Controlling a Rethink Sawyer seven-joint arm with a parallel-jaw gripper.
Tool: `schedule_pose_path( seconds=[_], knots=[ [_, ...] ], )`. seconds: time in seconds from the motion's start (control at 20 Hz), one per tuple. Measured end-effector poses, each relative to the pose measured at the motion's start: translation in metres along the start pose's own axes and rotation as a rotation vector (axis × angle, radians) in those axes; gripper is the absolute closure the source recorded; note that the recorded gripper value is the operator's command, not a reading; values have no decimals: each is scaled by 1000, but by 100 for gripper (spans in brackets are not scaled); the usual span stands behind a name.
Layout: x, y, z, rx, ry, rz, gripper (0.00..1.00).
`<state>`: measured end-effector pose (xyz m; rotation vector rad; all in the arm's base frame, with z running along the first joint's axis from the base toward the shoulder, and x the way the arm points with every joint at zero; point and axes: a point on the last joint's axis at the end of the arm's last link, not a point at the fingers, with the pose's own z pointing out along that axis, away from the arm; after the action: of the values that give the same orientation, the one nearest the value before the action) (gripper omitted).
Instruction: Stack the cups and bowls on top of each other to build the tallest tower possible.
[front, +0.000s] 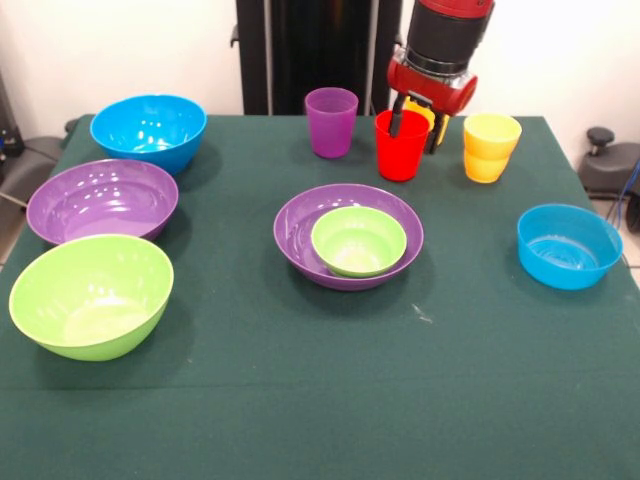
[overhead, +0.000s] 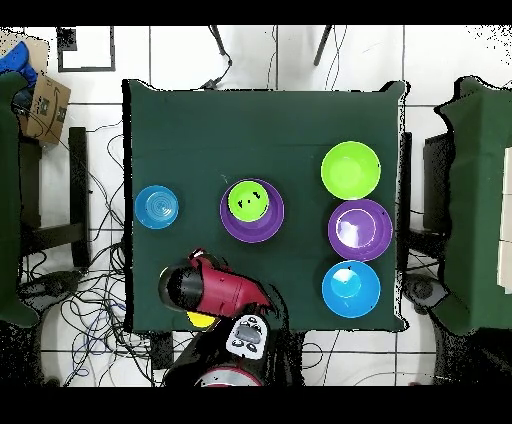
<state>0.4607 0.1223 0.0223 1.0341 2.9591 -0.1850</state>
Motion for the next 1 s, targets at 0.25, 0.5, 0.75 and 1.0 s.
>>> schedule_pose_path(
  seconds=[0.25, 0.5, 0.75, 1.0],
  knots=[
    [0, 0, 0, -3, 3, 3, 0],
    [-5, -2, 1, -12, 16, 20, 0],
    [-9, -3, 2, -17, 21, 31, 0],
    [-11, -2, 2, -24, 26, 36, 0]
  ],
)
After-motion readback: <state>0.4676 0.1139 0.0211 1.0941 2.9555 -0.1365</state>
